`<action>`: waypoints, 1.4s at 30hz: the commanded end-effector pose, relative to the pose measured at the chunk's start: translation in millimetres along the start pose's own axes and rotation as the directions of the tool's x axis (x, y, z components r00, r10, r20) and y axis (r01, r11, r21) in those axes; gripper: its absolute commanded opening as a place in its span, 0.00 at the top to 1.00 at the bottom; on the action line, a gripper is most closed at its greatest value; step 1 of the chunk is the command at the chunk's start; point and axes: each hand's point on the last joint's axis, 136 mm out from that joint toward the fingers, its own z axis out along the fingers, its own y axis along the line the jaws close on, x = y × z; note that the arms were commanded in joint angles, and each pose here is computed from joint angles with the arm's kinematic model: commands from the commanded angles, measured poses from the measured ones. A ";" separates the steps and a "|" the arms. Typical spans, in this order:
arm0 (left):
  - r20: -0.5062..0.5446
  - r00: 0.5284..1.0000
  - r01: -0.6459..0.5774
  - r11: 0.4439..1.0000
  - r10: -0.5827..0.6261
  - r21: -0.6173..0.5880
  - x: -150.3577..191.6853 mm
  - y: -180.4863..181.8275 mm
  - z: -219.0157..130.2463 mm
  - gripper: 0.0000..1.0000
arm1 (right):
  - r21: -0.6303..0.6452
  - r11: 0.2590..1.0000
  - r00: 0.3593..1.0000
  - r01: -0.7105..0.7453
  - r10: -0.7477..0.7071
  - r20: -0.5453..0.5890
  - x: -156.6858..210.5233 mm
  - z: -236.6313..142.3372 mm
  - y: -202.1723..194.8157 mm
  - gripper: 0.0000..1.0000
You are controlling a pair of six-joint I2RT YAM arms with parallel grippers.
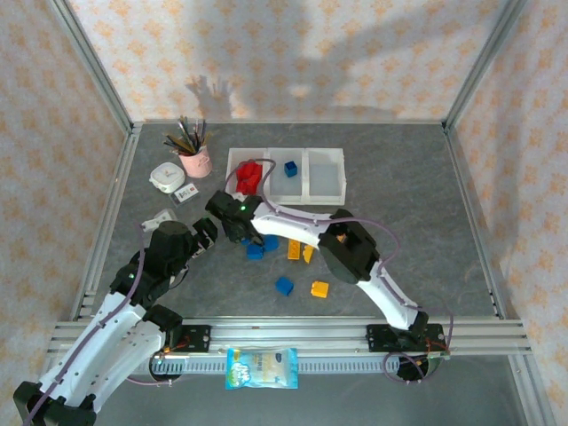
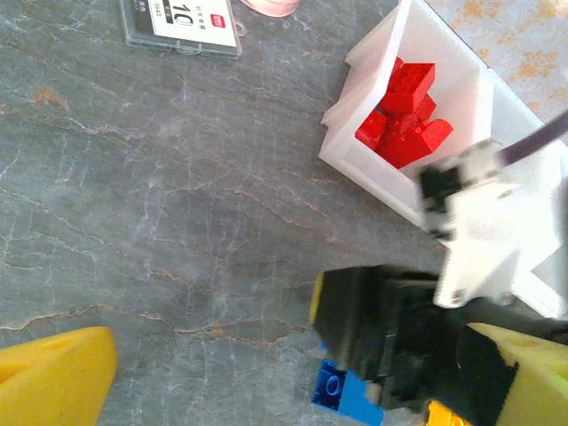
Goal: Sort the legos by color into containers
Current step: Pick up the lego from the center of the table, then place the lego in the container.
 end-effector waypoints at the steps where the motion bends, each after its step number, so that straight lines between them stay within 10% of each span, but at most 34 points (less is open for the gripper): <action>1: 0.008 1.000 -0.006 0.999 0.006 0.053 -7.8 -16.2 -2.0 0.01 | -0.035 0.996 0.980 -0.083 0.088 0.176 -61.1 -63.8 -30.8 0.68; 18: -0.024 0.998 -0.052 0.967 0.060 0.249 -15.4 -92.4 45.1 0.00 | 0.120 0.945 0.913 -0.303 0.252 0.320 -155.9 -31.0 -194.5 0.67; 26: -0.027 0.998 -0.052 0.965 0.061 0.256 -17.7 -103.4 58.3 0.01 | 0.095 0.956 0.917 -0.279 0.236 0.323 -173.0 0.7 -192.2 0.60; 42: -0.014 0.998 -0.051 0.963 0.056 0.266 -18.6 -95.3 38.9 0.01 | 0.053 0.982 0.939 -0.181 0.156 0.305 -126.7 -63.2 -150.5 0.46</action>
